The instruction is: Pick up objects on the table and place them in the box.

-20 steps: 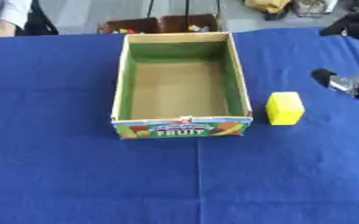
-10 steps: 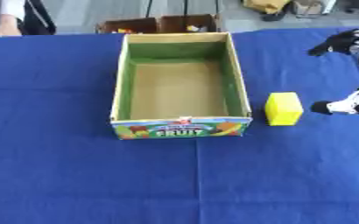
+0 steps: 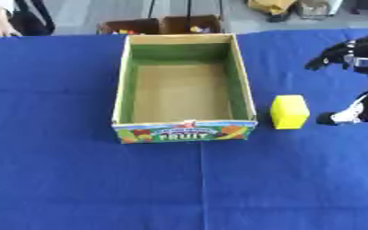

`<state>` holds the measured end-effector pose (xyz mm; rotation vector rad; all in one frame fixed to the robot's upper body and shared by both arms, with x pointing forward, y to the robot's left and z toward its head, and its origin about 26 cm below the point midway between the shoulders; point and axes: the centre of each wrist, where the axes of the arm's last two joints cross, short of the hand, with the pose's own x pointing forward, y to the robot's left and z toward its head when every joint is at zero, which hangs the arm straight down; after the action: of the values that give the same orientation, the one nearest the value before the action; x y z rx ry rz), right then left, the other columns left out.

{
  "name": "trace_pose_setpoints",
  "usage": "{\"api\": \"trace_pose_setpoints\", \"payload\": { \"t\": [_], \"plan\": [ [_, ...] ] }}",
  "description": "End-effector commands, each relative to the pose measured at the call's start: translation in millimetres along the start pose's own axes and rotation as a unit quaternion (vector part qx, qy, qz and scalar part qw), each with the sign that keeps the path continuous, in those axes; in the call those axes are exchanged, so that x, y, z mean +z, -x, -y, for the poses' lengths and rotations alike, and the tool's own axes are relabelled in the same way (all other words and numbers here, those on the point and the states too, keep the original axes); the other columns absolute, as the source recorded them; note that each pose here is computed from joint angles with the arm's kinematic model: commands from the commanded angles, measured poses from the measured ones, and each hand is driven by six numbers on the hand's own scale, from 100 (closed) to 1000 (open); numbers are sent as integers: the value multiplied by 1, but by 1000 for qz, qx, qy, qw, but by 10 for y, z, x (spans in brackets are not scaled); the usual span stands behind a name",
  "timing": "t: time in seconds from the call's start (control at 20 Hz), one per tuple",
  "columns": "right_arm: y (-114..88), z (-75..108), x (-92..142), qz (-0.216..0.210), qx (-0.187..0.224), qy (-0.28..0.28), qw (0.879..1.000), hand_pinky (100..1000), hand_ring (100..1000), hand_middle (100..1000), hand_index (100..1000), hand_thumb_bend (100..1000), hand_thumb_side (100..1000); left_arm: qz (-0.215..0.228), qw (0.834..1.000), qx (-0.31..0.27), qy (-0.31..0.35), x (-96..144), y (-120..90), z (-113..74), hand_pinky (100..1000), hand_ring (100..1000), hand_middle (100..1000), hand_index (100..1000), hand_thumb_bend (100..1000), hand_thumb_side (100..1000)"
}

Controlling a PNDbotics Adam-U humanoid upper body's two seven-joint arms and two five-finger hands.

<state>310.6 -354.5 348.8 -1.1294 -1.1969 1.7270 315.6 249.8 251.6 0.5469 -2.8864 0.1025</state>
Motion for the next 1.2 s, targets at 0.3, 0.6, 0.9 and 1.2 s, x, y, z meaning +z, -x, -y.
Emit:
{"api": "trace_pose_setpoints", "payload": {
  "t": [0.3, 0.6, 0.9, 1.2],
  "plan": [
    [21, 37, -89, -12, 7, -32, 999, 715, 861, 816, 982, 509, 475, 15, 1000, 5, 3, -62, -52, -4, 554, 839, 860, 932, 100, 1000],
    [56, -28, -220, -15, 0, -52, 999, 712, 860, 814, 979, 508, 485, 13, 1000, 7, 3, -57, -52, 0, 553, 839, 859, 932, 100, 1000],
    [95, -82, -311, -26, -5, -61, 998, 707, 862, 815, 968, 480, 503, 12, 1000, 9, 3, -50, -54, 9, 551, 839, 859, 932, 100, 1000],
    [156, -198, -417, -38, -5, -73, 997, 692, 853, 794, 956, 468, 499, 10, 1000, 11, 4, -45, -55, 15, 548, 838, 859, 932, 100, 1000]
  ]
}}
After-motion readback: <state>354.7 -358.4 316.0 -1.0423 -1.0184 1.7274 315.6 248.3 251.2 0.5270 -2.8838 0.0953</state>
